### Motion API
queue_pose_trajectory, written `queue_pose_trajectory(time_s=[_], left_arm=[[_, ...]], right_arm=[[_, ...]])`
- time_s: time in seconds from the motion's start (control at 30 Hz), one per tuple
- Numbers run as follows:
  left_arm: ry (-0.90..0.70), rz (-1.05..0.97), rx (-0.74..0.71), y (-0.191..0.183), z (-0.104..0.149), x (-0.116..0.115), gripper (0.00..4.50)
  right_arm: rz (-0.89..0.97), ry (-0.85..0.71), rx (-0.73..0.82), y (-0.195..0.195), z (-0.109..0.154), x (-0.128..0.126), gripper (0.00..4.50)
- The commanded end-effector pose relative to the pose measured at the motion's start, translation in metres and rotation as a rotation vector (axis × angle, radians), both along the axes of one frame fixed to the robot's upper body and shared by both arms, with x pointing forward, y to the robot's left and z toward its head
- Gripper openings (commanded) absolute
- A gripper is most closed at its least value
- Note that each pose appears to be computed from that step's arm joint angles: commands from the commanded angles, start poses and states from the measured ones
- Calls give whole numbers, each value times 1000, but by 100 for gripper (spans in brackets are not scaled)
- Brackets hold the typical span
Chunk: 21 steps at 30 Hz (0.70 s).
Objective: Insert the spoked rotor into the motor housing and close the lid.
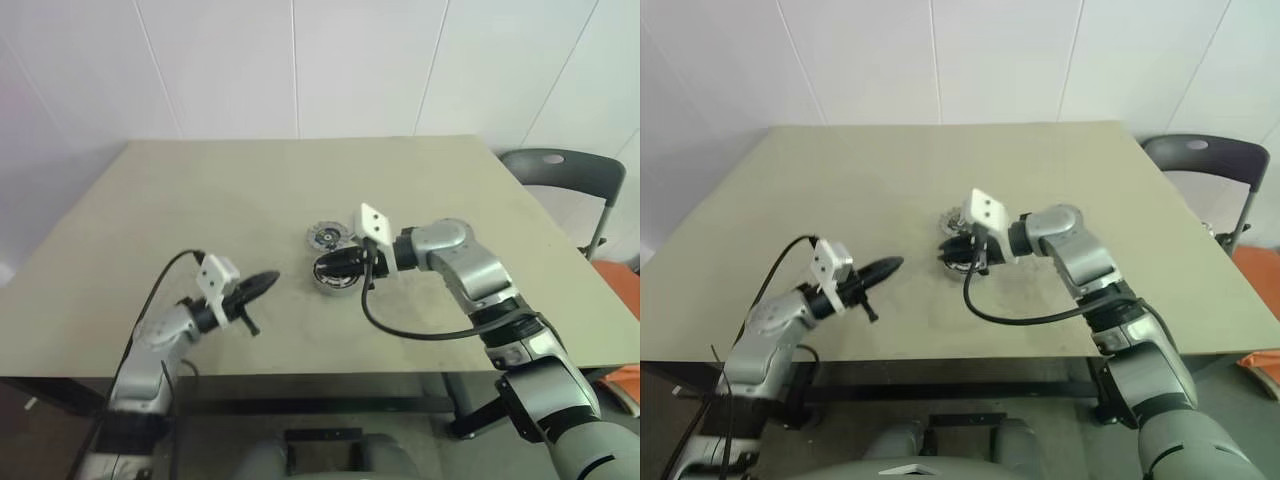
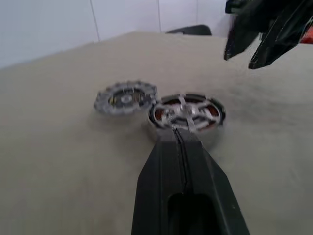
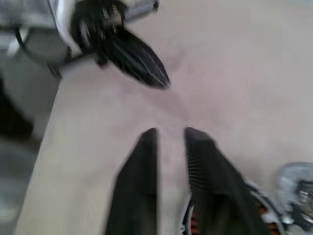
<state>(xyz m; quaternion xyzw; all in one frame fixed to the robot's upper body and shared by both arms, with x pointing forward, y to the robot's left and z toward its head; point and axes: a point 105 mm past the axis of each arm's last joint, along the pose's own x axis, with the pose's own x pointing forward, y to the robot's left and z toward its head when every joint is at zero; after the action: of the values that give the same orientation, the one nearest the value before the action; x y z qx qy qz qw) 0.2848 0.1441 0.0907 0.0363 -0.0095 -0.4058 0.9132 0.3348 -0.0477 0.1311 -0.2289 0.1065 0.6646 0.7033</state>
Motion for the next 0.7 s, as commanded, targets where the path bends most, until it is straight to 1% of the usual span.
queue_pose_trajectory(time_s=[0.03, 0.07, 0.13, 0.23, 0.27, 0.4, 0.53, 0.7], left_arm=[[-136, 1, -27, 2, 40, -8, 0], [-137, 14, -28, 3, 41, -9, 0], [-138, 35, -33, 3, 43, -8, 0], [-139, 36, -43, -2, 45, -7, 0], [-138, 34, -48, -3, 45, -8, 0], [-105, 38, -43, 2, 35, -12, 0], [-50, 33, -25, 7, 20, -15, 0], [10, 28, 45, 8, 2, -14, 0]], right_arm=[[52, -160, -124, -1, 8, 17, 220], [67, -220, -198, -4, 4, 22, 248], [100, -309, -304, -9, -1, 31, 319], [136, -410, -413, -14, -1, 42, 422], [154, -430, -441, -15, -2, 43, 447], [192, -446, -455, -19, 0, 44, 447], [247, -431, -484, -26, -1, 38, 447], [263, -409, -519, -32, -7, 36, 447]])
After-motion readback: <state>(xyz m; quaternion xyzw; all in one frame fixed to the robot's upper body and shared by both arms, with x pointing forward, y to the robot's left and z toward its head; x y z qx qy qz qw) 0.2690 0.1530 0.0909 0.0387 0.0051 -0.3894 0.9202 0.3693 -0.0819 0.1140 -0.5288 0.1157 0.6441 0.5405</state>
